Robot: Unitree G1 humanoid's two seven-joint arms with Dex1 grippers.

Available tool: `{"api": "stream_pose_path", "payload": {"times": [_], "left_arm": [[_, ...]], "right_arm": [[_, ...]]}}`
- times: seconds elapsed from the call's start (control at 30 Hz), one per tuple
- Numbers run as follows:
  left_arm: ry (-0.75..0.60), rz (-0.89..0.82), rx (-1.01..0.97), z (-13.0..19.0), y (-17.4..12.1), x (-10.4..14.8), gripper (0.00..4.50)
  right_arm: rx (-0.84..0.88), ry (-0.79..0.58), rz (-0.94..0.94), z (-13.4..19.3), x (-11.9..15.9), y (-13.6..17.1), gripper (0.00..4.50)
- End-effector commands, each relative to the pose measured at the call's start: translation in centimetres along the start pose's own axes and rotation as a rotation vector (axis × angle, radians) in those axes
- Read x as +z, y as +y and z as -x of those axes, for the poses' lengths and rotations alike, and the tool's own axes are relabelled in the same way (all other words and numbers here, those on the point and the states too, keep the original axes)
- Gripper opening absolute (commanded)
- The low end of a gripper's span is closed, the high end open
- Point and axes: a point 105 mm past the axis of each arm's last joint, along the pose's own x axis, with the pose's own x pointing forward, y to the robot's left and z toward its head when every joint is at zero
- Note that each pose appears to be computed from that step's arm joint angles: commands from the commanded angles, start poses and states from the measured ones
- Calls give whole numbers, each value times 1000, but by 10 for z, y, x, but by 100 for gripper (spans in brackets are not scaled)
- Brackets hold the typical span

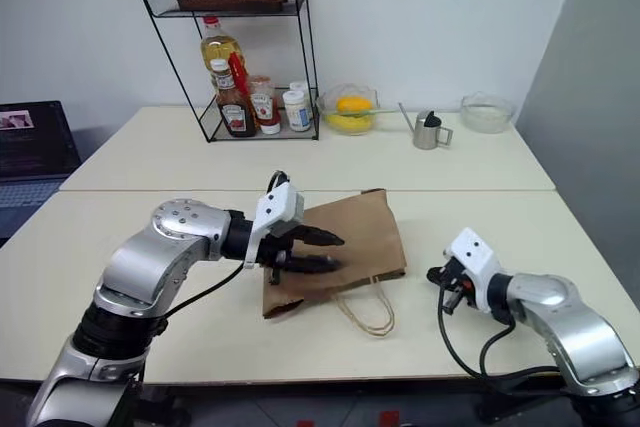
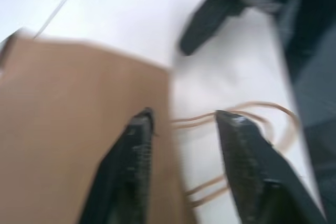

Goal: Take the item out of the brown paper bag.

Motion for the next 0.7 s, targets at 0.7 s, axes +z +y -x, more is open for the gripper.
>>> {"api": "stream_pose_path", "payload": {"times": [0.7], "left_arm": [[24,-275,-220,-77,-16,-30,383]], "right_arm": [[142,-32,72,2,-16,42,0]]}}
